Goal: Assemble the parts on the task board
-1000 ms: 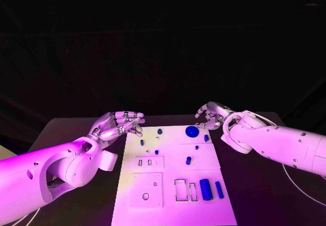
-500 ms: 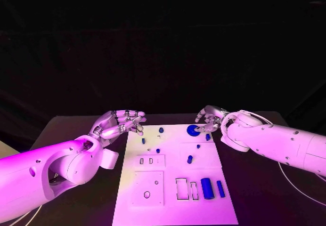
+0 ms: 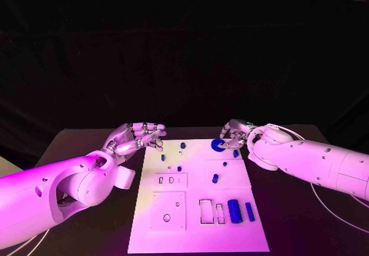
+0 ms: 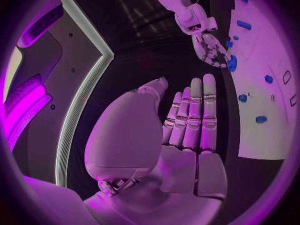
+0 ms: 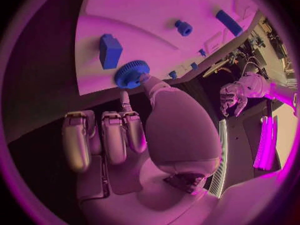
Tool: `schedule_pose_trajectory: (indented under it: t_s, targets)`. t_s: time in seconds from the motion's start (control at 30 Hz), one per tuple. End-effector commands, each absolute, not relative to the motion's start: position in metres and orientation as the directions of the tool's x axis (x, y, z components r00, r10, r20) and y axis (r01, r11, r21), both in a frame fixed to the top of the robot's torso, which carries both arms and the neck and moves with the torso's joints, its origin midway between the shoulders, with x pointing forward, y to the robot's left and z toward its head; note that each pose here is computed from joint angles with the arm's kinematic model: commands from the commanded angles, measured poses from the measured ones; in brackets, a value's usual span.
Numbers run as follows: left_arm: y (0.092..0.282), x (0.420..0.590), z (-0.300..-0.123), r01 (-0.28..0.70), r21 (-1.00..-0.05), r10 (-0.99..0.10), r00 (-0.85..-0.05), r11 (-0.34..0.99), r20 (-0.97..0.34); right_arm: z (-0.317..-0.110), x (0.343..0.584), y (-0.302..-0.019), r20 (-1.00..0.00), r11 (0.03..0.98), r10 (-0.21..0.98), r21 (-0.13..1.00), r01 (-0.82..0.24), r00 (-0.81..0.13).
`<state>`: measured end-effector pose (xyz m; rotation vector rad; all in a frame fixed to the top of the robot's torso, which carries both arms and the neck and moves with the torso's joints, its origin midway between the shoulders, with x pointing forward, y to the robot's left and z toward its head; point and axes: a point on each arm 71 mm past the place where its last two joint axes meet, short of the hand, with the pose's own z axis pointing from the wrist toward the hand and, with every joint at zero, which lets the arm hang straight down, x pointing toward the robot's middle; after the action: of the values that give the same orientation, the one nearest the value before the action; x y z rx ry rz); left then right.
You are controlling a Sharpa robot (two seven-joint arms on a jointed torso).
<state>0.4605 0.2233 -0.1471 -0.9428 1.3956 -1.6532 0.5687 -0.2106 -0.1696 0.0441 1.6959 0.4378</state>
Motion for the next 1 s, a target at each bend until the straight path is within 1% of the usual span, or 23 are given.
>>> schedule_pose_trajectory:
  t_s: [0.03, 0.43, 1.0]
  targets:
    - [0.221, 0.4602, -0.1458, 0.092, -0.988, -0.888, -0.455, -0.12, 0.066, -0.177, 0.5668, -0.2081, -0.95, 0.934, 0.232, 0.278, -0.223, -0.209]
    - [0.2218, 0.4609, -0.1464, 0.089, -0.989, -0.89, -0.452, -0.117, 0.064, -0.1775, 0.5641, -0.2049, -0.948, 0.926, 0.247, 0.291, -0.239, -0.2]
    - [0.2228, 0.4628, -0.1477, 0.082, -0.991, -0.892, -0.447, -0.11, 0.062, -0.1785, 0.5639, -0.2033, -0.94, 0.918, 0.26, 0.311, -0.246, -0.219]
